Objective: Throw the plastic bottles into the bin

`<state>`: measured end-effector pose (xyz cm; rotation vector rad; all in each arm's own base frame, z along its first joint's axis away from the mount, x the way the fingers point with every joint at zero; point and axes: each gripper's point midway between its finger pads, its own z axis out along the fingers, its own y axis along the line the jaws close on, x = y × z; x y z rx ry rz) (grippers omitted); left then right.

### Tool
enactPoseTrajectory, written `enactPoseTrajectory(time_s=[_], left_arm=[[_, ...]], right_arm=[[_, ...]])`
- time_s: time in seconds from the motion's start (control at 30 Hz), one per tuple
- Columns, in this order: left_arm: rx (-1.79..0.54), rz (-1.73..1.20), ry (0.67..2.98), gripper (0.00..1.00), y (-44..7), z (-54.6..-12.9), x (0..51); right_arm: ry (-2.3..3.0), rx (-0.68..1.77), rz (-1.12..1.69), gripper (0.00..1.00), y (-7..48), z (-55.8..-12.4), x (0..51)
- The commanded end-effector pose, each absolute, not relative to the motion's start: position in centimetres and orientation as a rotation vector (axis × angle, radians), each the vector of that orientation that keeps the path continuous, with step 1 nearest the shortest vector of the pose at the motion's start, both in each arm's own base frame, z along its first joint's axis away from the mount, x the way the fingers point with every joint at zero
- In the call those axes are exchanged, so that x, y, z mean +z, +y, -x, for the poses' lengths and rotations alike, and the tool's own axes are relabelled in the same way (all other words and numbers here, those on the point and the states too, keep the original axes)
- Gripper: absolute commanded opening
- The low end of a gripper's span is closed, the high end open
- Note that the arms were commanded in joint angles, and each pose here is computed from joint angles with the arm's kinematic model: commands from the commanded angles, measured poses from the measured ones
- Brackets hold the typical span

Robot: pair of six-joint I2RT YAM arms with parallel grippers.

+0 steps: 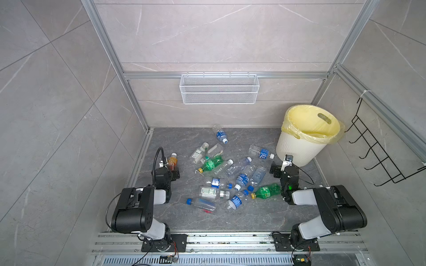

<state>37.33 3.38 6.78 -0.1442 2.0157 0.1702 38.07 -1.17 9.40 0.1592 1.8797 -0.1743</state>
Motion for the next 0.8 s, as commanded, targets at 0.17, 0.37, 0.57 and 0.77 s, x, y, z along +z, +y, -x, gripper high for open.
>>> enactPoseTrajectory(time_s=[0.17, 0.37, 0.57, 0.77], left_arm=[[0.171, 0.152, 1.938, 1.0, 3.48, -38.22, 8.85], [0.172, 0.152, 1.937, 1.0, 3.52, -38.22, 8.86], [0.171, 0.152, 1.939, 1.0, 3.5, -38.22, 8.83], [0.171, 0.152, 1.939, 1.0, 3.49, -38.21, 8.82]], right_arm=[[1.864, -0.16, -0.173, 1.0, -1.18, -38.36, 9.9], [1.864, -0.159, -0.173, 0.99, -1.13, -38.36, 9.92], [1.867, -0.157, -0.174, 1.0, -1.14, -38.38, 9.86], [1.866, -0.159, -0.176, 1.0, -1.23, -38.37, 9.88]])
